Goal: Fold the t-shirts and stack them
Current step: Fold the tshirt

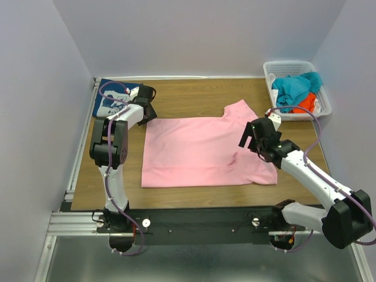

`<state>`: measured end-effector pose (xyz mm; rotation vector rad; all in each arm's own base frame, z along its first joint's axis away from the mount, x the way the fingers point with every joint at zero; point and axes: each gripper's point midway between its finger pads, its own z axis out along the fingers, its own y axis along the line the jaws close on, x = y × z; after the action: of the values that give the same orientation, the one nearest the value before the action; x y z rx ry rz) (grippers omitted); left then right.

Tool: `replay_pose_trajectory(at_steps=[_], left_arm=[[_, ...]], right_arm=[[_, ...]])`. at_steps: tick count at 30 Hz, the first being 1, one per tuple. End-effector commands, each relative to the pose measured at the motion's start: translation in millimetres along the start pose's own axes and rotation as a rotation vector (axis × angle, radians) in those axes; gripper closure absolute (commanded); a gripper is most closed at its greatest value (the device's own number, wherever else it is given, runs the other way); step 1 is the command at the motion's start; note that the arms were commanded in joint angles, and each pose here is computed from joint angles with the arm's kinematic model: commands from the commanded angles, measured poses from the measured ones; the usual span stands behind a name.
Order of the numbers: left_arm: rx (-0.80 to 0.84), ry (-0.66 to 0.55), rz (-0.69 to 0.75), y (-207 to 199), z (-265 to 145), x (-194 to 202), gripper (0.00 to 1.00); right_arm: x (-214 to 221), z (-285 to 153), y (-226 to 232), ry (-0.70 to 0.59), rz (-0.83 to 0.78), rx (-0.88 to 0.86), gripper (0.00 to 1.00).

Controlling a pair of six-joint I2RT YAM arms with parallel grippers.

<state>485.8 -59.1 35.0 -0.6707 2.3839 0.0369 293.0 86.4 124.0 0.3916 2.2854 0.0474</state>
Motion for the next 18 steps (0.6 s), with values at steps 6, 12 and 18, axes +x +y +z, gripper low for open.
replay_pose_trajectory(at_steps=[6, 12, 18], left_arm=[[0.016, 0.028, 0.011, -4, 13, 5, 0.48], [0.062, 0.052, 0.012, -9, 9, 13, 0.61], [0.067, 0.047, 0.019, -10, 8, 12, 0.97]], right_arm=[[2, 4, -8, -0.016, -0.017, 0.040, 0.00], [2, 4, -13, -0.025, -0.011, 0.058, 0.00], [0, 5, -15, -0.036, -0.007, 0.074, 0.00]])
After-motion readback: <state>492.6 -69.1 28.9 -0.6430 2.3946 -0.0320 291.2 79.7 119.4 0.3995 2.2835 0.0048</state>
